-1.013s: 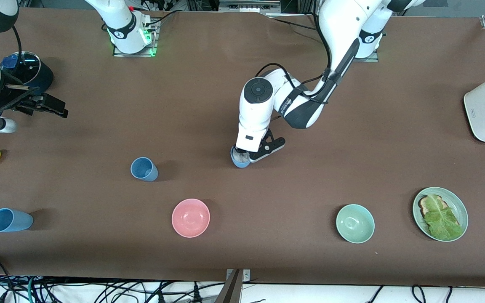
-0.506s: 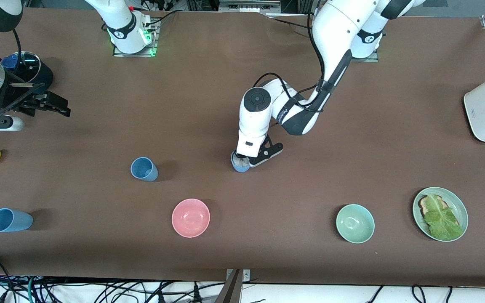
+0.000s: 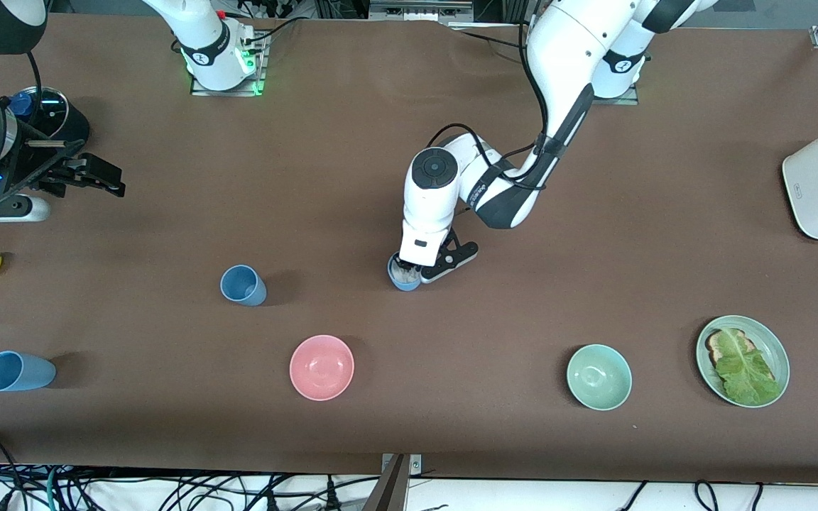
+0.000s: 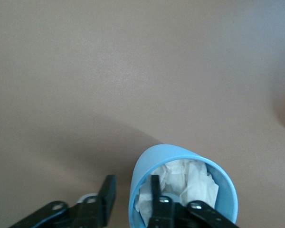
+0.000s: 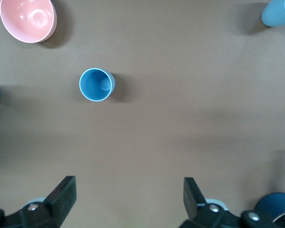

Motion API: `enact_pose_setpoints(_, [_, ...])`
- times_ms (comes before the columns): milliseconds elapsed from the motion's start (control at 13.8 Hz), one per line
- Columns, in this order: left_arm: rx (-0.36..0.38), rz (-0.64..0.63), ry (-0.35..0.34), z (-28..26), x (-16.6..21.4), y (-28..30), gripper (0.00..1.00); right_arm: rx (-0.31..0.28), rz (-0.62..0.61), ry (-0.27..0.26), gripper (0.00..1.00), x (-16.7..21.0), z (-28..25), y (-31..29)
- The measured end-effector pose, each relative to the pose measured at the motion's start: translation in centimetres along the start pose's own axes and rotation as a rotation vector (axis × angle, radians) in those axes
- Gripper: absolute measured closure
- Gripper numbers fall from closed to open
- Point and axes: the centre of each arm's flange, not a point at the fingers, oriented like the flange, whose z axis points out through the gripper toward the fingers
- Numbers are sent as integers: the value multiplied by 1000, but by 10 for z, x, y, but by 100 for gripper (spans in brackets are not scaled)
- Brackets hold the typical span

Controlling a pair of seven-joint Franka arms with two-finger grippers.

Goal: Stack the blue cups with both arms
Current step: 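Lower the tissue cup onto the table middle with the left gripper, then open the left gripper and withdraw while the right gripper reaches the cup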

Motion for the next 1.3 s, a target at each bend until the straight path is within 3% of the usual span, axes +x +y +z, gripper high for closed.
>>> enact_pose_setpoints(434, [0,44,50,-3,2,2,1,-4,-33,23,0,18,22,-19])
enact_pose_setpoints(940, [-48,79,72,-36,8,13,0,0,-47,61,0,41,78,-26])
enact_pose_setpoints(1302, [-9,169,73,-105,20,8,0,3,-54,85,0,48,117,-31])
